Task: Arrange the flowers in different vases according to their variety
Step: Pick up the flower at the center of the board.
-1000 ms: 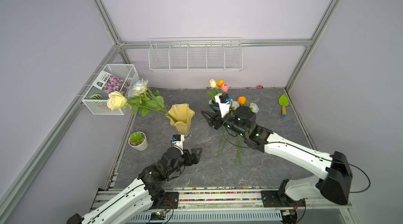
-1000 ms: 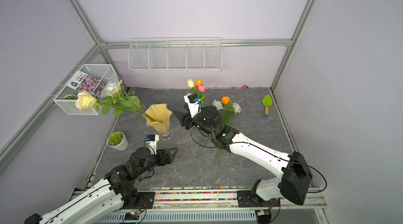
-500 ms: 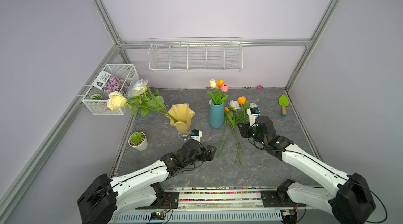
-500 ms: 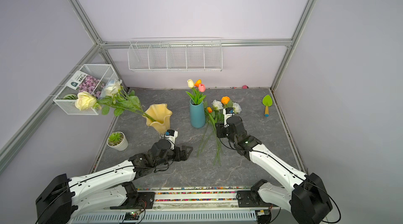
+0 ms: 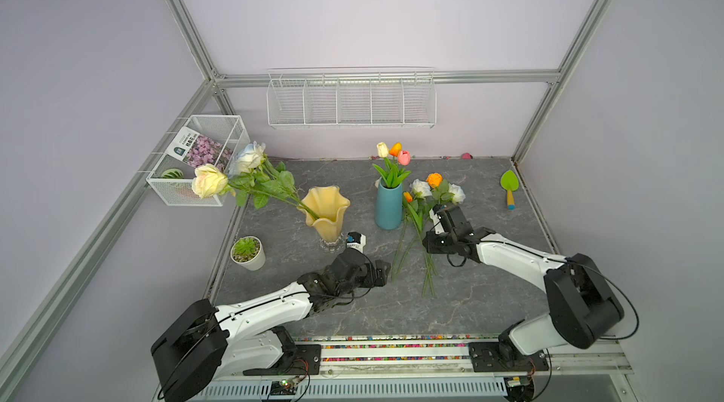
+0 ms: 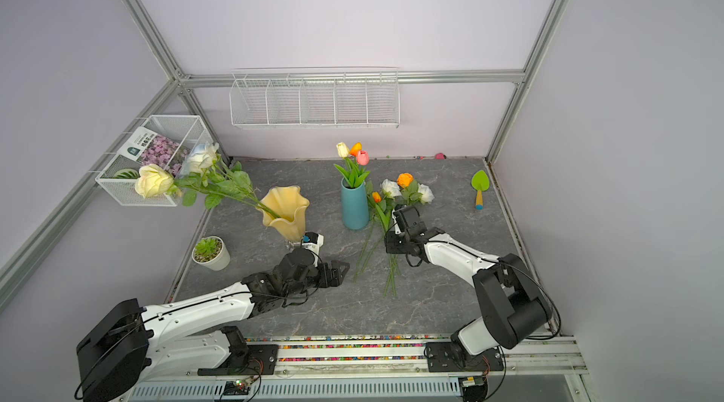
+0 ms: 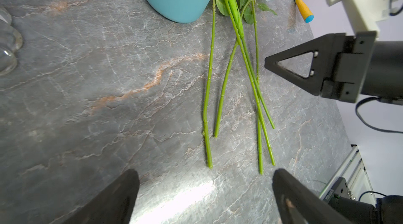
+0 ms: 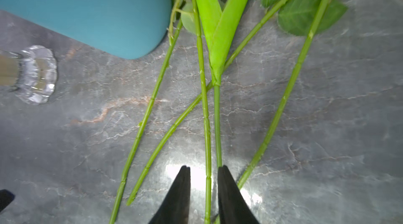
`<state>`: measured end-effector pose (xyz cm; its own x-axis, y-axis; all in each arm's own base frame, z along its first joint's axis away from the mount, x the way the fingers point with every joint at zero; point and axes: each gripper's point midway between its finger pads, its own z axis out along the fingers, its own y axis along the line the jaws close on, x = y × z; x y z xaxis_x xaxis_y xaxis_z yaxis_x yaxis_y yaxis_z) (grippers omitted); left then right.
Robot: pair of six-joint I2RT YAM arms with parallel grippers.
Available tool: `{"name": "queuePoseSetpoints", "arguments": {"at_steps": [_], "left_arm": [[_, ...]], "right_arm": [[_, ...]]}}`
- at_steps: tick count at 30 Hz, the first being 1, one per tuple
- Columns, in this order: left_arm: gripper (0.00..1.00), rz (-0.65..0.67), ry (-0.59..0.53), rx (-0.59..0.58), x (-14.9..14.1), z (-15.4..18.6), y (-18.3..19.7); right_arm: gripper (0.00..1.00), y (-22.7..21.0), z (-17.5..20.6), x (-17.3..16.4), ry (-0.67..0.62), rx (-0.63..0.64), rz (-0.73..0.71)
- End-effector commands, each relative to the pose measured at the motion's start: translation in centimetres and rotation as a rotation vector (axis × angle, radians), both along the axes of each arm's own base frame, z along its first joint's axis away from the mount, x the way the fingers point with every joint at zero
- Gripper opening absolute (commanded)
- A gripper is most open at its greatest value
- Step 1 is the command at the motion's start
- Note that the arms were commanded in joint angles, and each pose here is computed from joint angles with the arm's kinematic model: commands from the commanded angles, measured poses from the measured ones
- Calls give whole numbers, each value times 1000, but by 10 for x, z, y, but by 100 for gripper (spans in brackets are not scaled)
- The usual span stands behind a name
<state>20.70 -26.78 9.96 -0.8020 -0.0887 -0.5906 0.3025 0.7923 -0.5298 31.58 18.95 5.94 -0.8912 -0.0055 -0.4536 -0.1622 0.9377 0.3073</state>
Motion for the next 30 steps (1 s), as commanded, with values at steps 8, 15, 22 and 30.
{"name": "queuePoseSetpoints", "arguments": {"at_steps": [8, 15, 22, 30], "left_arm": [[100, 31, -32, 17, 7, 11, 3], [100, 52, -28, 37, 7, 7, 9], [100, 78, -39, 43, 6, 9, 18], [100, 86, -47, 41, 5, 10, 23]], "right_arm": [[22, -8, -33, 7, 101, -117, -13], [19, -4, -37, 17, 111, -125, -21], [20, 6, -34, 26, 121, -33, -2], [4, 11, -22, 21, 110, 32, 19]]}}
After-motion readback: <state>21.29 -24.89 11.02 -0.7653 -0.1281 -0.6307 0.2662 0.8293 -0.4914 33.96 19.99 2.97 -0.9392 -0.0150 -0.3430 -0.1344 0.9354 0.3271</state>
